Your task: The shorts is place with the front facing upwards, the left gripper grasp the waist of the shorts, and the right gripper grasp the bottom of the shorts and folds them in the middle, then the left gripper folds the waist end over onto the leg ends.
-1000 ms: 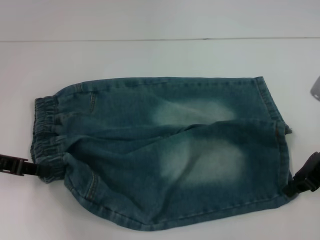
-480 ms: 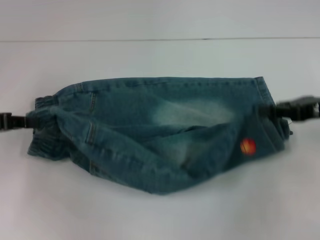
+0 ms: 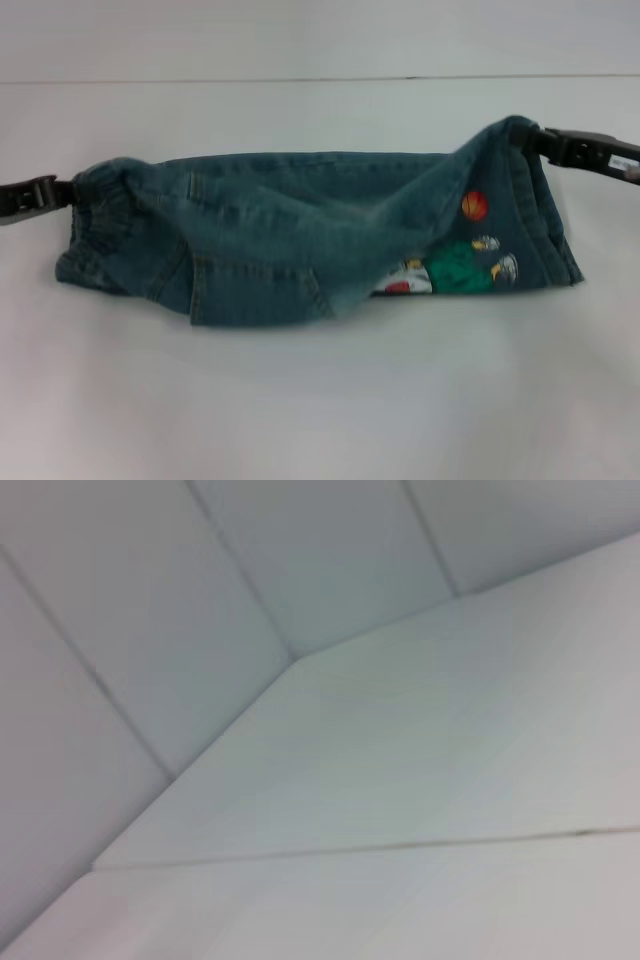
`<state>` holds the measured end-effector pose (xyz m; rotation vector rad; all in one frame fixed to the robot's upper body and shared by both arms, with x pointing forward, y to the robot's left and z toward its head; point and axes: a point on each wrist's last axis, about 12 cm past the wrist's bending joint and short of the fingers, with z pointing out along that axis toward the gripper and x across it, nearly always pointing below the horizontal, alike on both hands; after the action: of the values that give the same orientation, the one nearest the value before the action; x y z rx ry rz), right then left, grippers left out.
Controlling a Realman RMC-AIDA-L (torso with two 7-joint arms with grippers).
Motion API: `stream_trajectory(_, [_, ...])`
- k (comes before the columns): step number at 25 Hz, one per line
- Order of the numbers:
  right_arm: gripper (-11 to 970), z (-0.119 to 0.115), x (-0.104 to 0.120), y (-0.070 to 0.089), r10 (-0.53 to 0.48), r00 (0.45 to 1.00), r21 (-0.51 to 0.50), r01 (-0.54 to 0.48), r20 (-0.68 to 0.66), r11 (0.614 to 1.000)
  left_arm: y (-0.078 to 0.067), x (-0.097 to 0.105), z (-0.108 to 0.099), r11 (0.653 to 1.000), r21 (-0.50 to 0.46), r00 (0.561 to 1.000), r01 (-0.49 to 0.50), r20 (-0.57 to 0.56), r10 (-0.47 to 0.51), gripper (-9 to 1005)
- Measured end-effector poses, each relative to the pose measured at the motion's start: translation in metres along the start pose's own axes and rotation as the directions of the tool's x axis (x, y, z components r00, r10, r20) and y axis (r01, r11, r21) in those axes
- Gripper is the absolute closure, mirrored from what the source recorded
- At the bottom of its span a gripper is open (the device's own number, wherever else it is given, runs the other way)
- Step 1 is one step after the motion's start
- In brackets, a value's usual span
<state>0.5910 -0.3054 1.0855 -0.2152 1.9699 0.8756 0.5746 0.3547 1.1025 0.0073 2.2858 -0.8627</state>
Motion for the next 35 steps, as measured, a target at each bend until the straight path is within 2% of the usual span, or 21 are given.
stream_trajectory(6, [923,0.021,-0.003,-0.002,-0.032,0.999,0.102,0.03,0.024,0.994,-0.003,0.0,0.018,0.998,-0.057,0.998,0.01,0.063,-0.006,963])
stream_trajectory(12, [924,0.028,-0.008,-0.005,-0.062,0.998,0.138,0.065,-0.022,0.988,0.005,0.003,0.016,0.994,-0.105,0.996,0.029,0.087,-0.02,963])
stream_trajectory(18, [922,0.02,-0.018,-0.011,-0.066,0.991,0.133,0.082,-0.12,0.988,0.017,0.006,0.003,0.989,-0.139,0.994,0.057,0.098,-0.043,964])
stream_trajectory(22, [912,0.009,-0.025,-0.019,-0.053,0.987,0.146,0.075,-0.151,0.986,0.02,0.008,-0.001,0.988,-0.144,0.996,0.052,0.082,-0.04,964])
stream_trajectory(28, [898,0.001,-0.038,-0.024,-0.065,0.983,0.154,0.092,-0.173,0.984,0.017,0.001,-0.003,0.991,-0.134,1.0,-0.007,0.022,0.01,950])
stream_trajectory(35, [882,-0.007,-0.056,-0.017,-0.097,0.981,0.094,0.113,-0.166,0.989,0.013,-0.011,-0.016,0.994,-0.096,0.998,-0.053,-0.038,0.049,935])
